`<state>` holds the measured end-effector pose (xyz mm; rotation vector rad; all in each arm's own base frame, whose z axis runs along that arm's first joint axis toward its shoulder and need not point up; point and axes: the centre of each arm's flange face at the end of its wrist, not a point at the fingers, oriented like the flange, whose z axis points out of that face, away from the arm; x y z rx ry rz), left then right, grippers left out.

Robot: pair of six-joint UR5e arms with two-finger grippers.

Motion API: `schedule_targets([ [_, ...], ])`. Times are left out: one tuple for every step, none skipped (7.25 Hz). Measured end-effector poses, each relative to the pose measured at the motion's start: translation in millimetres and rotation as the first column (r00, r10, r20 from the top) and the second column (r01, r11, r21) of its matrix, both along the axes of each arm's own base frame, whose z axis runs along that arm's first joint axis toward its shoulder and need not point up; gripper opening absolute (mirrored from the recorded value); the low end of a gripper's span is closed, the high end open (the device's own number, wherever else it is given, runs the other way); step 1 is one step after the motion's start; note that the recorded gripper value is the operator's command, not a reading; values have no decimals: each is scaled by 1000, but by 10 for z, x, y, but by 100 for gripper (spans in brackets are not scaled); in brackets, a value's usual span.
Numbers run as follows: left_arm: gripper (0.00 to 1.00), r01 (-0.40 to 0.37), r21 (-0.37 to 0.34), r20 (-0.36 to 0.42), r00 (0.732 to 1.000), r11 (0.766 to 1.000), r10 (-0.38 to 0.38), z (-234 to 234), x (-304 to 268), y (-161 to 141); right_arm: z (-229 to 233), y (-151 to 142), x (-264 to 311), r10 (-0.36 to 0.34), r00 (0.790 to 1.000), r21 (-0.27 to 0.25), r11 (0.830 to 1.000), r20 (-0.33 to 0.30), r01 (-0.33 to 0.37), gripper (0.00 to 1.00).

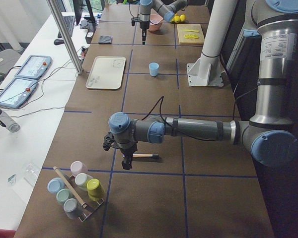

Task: Mash ice and strawberries in cup
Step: 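Carry the ice cube with the right gripper over the cup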

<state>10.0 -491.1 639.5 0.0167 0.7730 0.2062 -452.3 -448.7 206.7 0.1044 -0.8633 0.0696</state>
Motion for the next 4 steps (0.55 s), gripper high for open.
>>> schedule_targets([
  [100, 1, -1, 0, 1000, 1000, -1, 0, 0, 0, -244, 158, -344, 37, 999, -22, 999, 11, -37, 12],
  [100, 0, -3, 0, 1000, 1000, 0, 10, 2, 1, -446, 293, -660, 64, 998, -38, 997, 16, -63, 13],
  [100, -3, -5, 1, 1000, 1000, 3, 21, 18, 3, -574, 416, -911, 79, 997, -49, 996, 15, -78, 14],
  [100, -10, -7, 1, 1000, 1000, 10, 30, 52, 4, -623, 525, -1066, 83, 996, -52, 995, 10, -83, 27],
])
